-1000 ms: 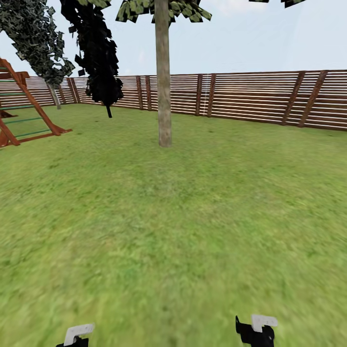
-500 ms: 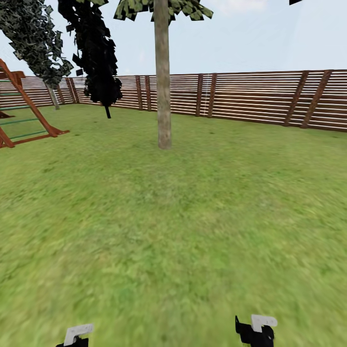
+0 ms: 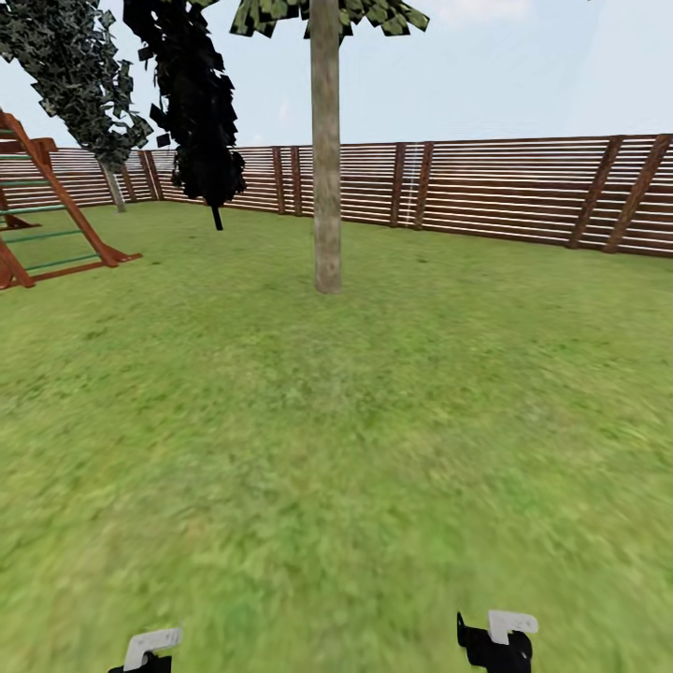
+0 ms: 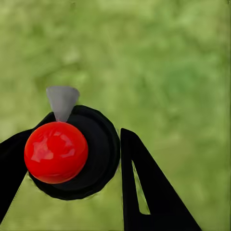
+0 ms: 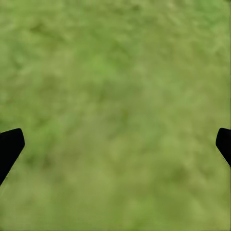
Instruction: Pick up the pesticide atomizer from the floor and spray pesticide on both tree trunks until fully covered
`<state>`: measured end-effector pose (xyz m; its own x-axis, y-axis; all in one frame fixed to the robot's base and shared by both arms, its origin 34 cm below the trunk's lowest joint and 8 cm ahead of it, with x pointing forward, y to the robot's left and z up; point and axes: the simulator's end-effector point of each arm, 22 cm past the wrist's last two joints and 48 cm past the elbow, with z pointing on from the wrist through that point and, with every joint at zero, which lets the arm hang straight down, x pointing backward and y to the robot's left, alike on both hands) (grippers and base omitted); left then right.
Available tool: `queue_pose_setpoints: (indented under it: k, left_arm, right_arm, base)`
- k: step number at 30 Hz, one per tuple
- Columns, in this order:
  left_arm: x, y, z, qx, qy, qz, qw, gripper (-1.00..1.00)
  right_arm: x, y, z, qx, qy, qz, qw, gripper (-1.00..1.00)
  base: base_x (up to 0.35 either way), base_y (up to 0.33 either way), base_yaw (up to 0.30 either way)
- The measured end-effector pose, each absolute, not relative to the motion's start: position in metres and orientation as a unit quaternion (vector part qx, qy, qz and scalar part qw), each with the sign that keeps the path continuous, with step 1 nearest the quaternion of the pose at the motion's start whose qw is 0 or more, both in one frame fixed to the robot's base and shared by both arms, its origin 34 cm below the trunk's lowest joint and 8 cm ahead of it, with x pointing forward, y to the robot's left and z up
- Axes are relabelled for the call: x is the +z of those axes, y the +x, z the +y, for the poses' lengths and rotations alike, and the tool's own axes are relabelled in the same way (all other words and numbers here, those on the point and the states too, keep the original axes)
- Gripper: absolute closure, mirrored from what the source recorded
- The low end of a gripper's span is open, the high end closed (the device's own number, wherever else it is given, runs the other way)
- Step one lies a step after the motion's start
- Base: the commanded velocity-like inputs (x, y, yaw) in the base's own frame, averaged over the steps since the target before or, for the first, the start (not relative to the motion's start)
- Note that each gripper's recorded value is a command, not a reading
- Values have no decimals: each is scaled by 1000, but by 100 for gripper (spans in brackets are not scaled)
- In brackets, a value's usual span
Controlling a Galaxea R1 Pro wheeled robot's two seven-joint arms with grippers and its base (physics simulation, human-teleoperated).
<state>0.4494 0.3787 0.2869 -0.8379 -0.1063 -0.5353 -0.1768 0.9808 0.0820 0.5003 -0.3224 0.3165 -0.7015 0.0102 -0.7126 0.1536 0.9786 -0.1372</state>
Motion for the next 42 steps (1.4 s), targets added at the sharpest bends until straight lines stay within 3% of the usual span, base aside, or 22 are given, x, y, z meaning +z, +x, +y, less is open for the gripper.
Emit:
queue_pose_setpoints:
  k: [42]
  left_arm:
    - [287, 449, 379, 64, -73, 957, 275, 100]
  right_arm:
    - [316, 500, -321, -93, 45, 918, 384, -100]
  base:
    - [338, 0, 0]
